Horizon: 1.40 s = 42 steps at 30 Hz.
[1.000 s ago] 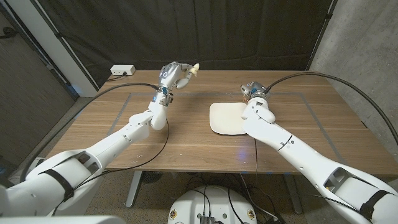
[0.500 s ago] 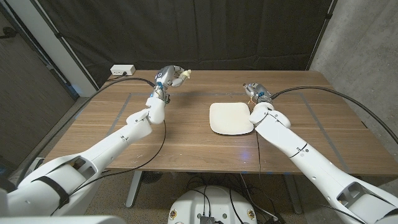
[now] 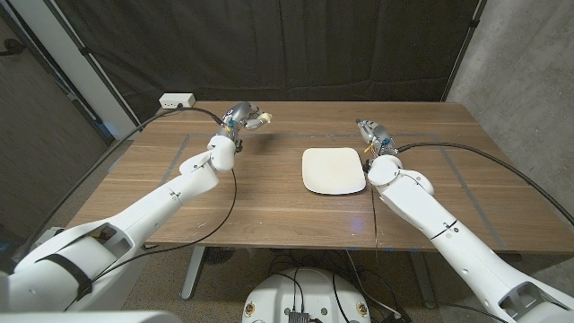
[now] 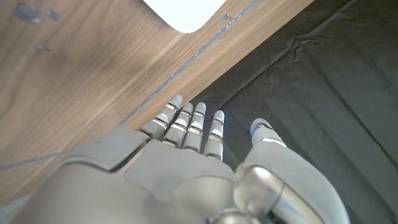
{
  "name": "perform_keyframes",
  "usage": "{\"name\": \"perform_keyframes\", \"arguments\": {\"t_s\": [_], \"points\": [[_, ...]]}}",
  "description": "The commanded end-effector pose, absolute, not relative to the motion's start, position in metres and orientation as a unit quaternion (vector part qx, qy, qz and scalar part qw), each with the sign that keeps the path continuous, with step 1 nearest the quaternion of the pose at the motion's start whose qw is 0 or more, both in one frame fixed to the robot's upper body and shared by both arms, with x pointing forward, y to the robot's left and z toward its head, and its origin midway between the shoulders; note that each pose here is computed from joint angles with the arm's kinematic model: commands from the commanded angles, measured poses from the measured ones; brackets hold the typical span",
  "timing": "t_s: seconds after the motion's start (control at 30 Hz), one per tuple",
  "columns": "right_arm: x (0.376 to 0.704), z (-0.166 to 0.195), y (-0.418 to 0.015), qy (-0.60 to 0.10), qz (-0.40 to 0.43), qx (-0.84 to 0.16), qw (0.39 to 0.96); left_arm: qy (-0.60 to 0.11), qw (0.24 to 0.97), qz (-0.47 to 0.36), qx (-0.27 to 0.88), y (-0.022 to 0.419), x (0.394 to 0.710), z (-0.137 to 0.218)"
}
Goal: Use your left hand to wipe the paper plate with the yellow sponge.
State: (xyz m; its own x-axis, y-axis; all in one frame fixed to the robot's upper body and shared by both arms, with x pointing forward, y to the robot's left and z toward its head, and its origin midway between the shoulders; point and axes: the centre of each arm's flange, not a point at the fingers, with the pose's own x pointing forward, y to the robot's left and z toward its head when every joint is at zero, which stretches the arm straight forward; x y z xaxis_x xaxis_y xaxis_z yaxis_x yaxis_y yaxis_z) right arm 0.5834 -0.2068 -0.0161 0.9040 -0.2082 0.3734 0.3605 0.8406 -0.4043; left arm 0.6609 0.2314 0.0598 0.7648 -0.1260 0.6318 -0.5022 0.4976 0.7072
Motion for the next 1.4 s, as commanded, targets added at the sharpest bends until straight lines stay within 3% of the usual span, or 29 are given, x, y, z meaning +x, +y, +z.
{"name": "perform_keyframes", "arguments": {"t_s": [0.03, 0.93, 1.4], "points": [[0.584, -0.025, -0.215, -0.187, -0.135, -0.166, 0.959, -0.259, 0.796, 0.081, 0.541, 0.232, 0.669, 0.063], [0.588, -0.029, -0.214, -0.184, -0.13, -0.161, 0.961, -0.234, 0.801, 0.005, 0.551, 0.229, 0.671, 0.069], [0.589, -0.03, -0.214, -0.186, -0.126, -0.16, 0.961, -0.322, 0.84, 0.027, 0.435, 0.235, 0.655, 0.066]]}}
